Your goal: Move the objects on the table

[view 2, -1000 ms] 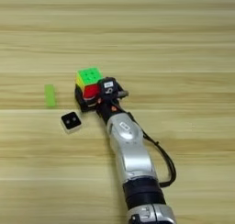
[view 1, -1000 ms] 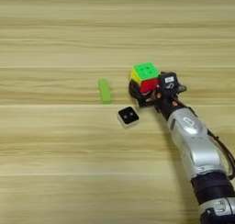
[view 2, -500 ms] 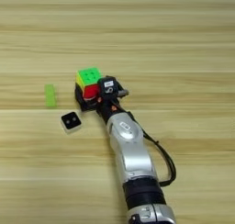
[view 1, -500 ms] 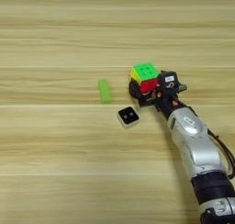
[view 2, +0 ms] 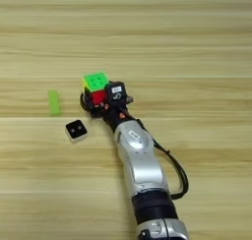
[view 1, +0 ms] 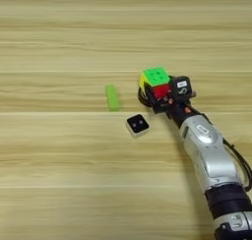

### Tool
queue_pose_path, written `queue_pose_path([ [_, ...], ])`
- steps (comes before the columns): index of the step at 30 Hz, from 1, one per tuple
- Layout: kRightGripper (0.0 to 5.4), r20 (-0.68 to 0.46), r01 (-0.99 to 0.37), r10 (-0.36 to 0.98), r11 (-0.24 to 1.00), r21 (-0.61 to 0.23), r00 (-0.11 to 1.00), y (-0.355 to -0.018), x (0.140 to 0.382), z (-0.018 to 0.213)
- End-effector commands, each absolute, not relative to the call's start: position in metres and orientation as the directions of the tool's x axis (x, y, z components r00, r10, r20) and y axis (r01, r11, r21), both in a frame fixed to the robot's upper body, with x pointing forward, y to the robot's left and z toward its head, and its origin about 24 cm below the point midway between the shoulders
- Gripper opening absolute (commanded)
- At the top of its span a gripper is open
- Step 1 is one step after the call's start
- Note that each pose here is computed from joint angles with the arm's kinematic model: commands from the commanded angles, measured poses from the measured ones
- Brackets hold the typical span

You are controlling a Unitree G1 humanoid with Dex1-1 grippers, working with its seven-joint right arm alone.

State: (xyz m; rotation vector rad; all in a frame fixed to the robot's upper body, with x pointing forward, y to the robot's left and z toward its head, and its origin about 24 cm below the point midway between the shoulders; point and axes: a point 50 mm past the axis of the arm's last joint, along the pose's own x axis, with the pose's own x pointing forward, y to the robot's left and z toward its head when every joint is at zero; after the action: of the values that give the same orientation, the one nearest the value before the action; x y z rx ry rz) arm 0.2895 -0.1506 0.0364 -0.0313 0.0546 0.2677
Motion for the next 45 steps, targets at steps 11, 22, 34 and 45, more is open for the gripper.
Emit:
queue_pose_path([
  [11, 3.33, 0.154, -0.147, 0.156, 0.987, -0.066, 0.976, -0.180, 0.307, 0.089],
  [22, 3.33, 0.114, 0.076, -0.066, 0.993, -0.085, 0.991, -0.250, 0.294, 0.081],
  [34, 3.32, 0.036, 0.078, -0.076, 0.995, -0.059, 0.996, -0.253, 0.296, 0.057],
  [45, 4.26, 0.050, 0.064, -0.061, 0.996, -0.064, 0.997, -0.247, 0.298, 0.058],
])
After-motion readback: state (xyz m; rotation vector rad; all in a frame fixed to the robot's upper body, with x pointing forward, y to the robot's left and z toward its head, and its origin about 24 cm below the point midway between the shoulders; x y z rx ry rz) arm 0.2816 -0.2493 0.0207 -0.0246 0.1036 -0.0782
